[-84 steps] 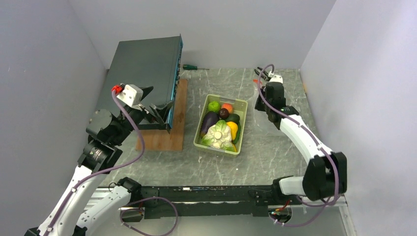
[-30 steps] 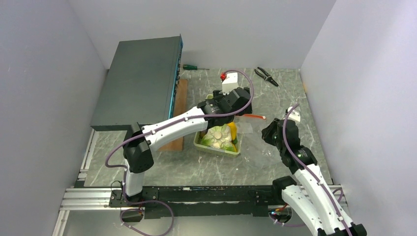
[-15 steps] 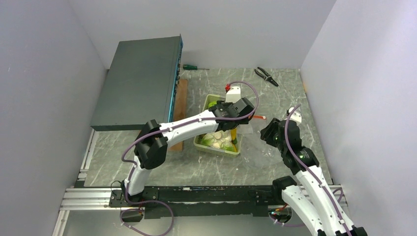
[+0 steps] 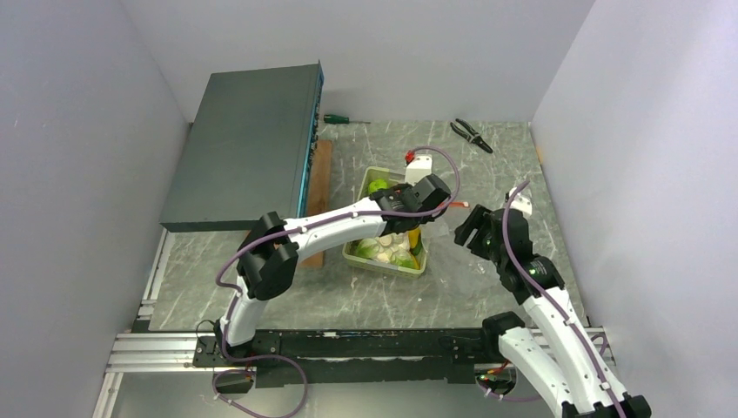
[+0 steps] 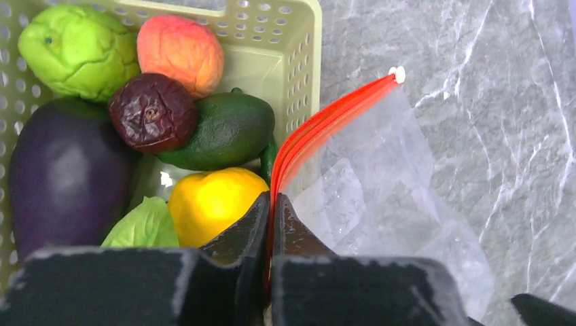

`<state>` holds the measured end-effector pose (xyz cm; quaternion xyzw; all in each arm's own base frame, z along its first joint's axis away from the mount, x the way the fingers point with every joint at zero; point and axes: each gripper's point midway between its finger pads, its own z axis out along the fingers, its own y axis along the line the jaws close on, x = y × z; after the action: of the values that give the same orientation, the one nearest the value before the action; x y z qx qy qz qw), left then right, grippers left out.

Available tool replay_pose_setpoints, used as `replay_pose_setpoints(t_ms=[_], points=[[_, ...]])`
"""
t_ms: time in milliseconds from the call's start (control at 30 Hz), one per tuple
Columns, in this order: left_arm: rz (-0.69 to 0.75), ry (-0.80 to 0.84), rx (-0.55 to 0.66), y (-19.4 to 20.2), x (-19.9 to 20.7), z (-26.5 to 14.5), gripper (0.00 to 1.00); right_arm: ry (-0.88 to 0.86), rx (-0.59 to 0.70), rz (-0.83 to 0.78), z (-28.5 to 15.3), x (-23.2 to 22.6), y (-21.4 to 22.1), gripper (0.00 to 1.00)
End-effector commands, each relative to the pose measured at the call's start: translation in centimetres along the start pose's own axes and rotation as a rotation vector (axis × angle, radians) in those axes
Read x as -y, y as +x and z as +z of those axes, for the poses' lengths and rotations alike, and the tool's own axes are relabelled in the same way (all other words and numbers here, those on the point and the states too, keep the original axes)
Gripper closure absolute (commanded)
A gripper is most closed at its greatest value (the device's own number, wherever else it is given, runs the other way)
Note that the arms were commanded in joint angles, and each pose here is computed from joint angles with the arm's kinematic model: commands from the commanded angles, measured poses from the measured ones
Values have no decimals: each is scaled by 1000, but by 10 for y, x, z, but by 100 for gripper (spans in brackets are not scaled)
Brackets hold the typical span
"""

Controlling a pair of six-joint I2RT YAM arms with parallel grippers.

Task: Place the food in the zip-top bag and seal the zipper
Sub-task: Pick up the zipper food storage bag at the center of the board.

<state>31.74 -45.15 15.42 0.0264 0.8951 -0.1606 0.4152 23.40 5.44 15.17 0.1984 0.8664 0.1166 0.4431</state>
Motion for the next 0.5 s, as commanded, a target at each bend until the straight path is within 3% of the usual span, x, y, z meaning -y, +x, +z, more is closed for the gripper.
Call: replay_pose_setpoints(t_ms=[0, 233, 467], points=[[10, 160, 78, -35, 27, -32, 98, 0, 23, 4, -9, -13, -27, 23], [55, 401, 244, -58, 64, -78, 100, 116, -109, 2, -10, -13, -52, 11], [111, 572, 454, -67, 88, -124, 100, 133, -68, 162, -24, -13, -99, 12]])
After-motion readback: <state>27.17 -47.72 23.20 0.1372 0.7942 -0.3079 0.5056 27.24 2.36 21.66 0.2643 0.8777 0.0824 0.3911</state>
